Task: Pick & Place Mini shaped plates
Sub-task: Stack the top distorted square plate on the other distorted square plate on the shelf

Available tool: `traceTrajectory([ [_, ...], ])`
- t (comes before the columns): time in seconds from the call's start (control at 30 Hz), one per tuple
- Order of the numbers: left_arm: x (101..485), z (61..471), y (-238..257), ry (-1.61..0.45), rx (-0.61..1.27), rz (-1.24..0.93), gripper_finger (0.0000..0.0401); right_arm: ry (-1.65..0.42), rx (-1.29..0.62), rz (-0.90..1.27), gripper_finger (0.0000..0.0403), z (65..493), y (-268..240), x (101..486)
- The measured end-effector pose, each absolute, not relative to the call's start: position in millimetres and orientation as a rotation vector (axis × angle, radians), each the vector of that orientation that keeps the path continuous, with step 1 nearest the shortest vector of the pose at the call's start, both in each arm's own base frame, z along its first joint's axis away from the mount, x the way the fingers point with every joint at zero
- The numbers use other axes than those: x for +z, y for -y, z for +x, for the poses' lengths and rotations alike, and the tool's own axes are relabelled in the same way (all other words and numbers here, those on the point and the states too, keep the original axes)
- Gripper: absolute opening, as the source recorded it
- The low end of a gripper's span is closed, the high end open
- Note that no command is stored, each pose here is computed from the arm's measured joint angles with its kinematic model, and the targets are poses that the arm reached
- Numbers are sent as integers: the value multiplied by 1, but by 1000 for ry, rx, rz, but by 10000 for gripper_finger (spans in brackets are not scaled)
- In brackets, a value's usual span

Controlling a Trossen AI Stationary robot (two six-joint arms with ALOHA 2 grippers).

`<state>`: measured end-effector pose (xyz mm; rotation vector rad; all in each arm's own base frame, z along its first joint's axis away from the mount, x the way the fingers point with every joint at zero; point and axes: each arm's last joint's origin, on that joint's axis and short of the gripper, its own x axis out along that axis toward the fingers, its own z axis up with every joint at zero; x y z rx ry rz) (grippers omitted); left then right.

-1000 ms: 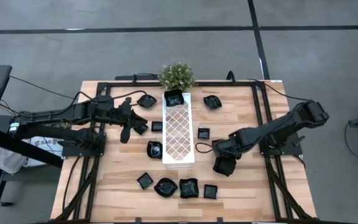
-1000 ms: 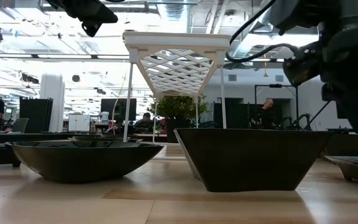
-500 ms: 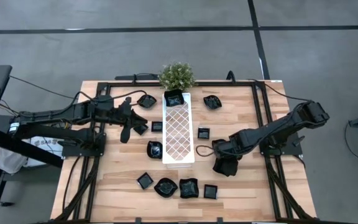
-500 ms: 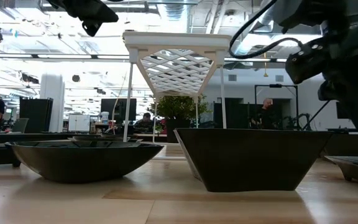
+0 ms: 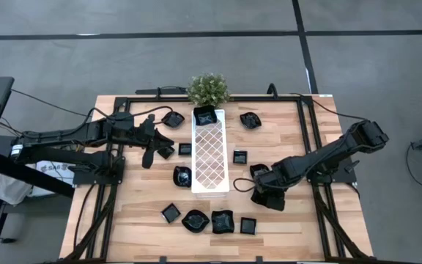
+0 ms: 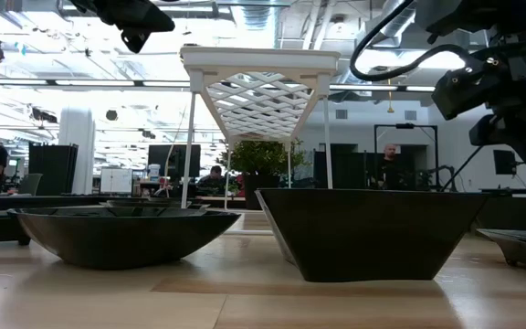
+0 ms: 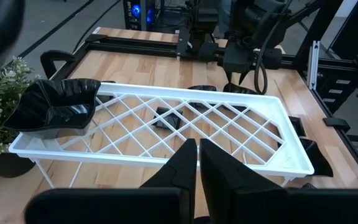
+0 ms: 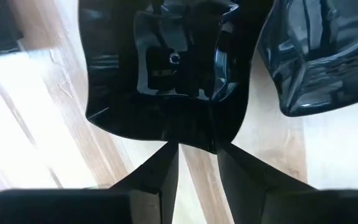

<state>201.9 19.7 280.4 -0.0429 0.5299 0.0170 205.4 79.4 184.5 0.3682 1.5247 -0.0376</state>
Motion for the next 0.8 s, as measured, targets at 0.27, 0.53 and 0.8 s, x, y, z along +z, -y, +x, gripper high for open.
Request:
traceTrajectory([
  [0.27, 281, 202, -20, -528, 17, -43, 21, -1329, -145, 319, 108, 184, -66, 219],
  [0.53, 280, 202, -20, -529, 16, -40, 21, -1029, -326, 327, 108, 166, -60, 247],
  [0.8, 280, 202, -21, -530, 26, -34, 21, -1207, -398, 321, 108, 169, -64, 228],
])
